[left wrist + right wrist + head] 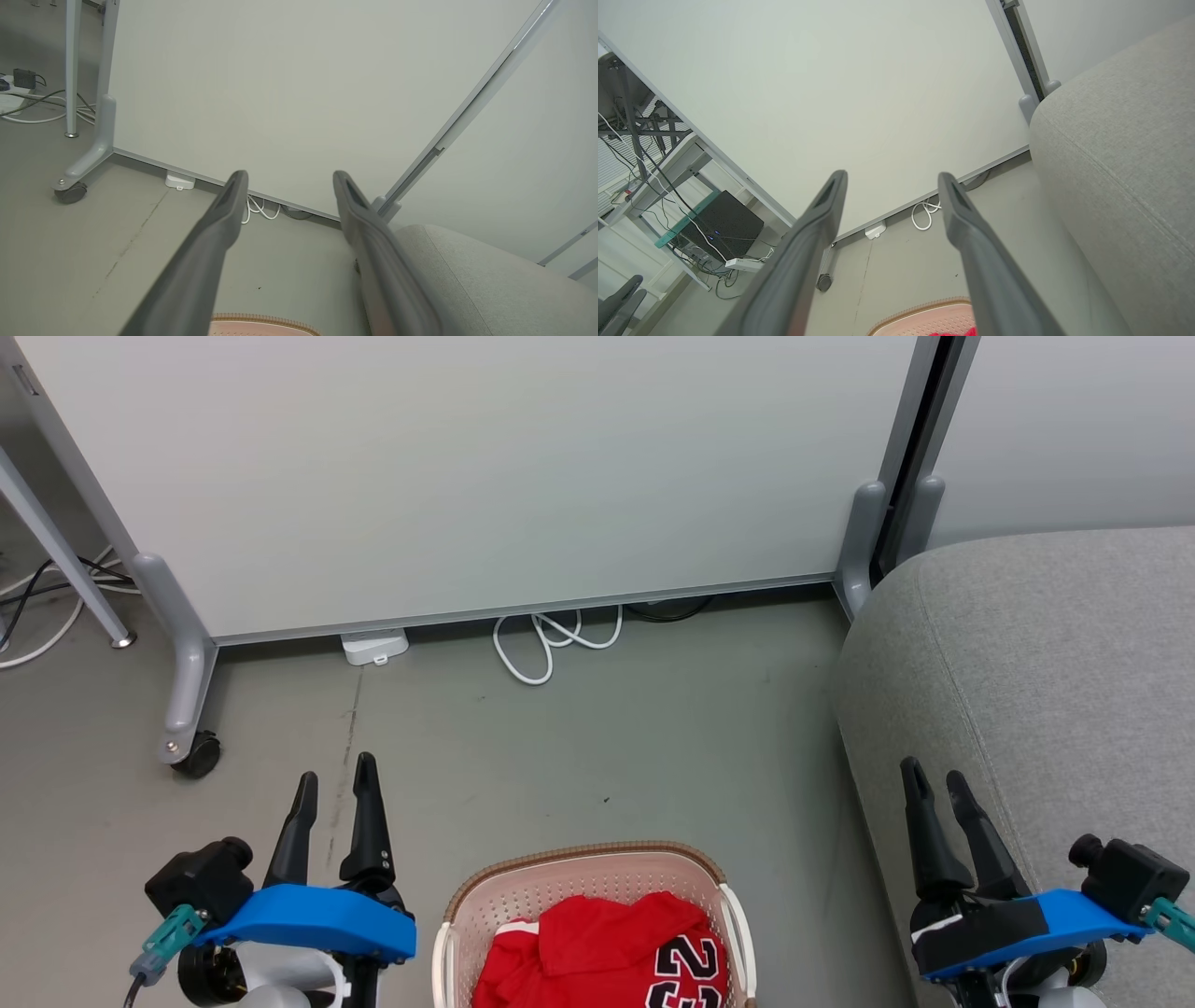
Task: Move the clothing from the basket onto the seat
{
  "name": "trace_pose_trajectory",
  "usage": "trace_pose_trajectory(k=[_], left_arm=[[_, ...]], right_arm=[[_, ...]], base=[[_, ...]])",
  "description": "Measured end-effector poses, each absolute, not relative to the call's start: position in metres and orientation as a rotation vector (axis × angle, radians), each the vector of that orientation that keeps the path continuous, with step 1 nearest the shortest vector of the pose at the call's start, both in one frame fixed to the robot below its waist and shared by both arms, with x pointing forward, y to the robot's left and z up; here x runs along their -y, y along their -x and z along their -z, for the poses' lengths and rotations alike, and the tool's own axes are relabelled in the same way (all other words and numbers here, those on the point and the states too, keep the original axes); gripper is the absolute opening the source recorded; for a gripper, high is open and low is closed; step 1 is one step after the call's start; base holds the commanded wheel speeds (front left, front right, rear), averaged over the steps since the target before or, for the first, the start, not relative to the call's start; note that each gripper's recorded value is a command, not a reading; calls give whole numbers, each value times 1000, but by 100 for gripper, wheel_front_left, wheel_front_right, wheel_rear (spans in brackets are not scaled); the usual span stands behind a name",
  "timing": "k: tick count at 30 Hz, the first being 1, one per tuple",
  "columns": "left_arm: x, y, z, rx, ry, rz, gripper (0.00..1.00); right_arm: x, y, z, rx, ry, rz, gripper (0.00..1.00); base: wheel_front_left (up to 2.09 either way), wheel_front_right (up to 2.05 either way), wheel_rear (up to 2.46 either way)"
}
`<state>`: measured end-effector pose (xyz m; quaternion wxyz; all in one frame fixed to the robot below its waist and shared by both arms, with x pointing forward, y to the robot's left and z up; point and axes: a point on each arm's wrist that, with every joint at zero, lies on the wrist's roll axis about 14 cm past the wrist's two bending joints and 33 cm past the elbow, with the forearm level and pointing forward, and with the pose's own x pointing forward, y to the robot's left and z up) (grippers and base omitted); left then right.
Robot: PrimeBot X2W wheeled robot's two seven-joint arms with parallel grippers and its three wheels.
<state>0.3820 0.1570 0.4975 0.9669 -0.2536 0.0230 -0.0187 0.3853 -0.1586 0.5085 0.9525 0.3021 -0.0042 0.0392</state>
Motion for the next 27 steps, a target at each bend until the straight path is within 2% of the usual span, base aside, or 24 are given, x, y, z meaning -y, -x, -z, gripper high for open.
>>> trace_pose_trajectory(k=[27], left_arm=[[-143,-383,-509,23,211,97,100]], right_arm=[[139,-387,-514,51,-327,-159,100]], base=[[0,0,0]])
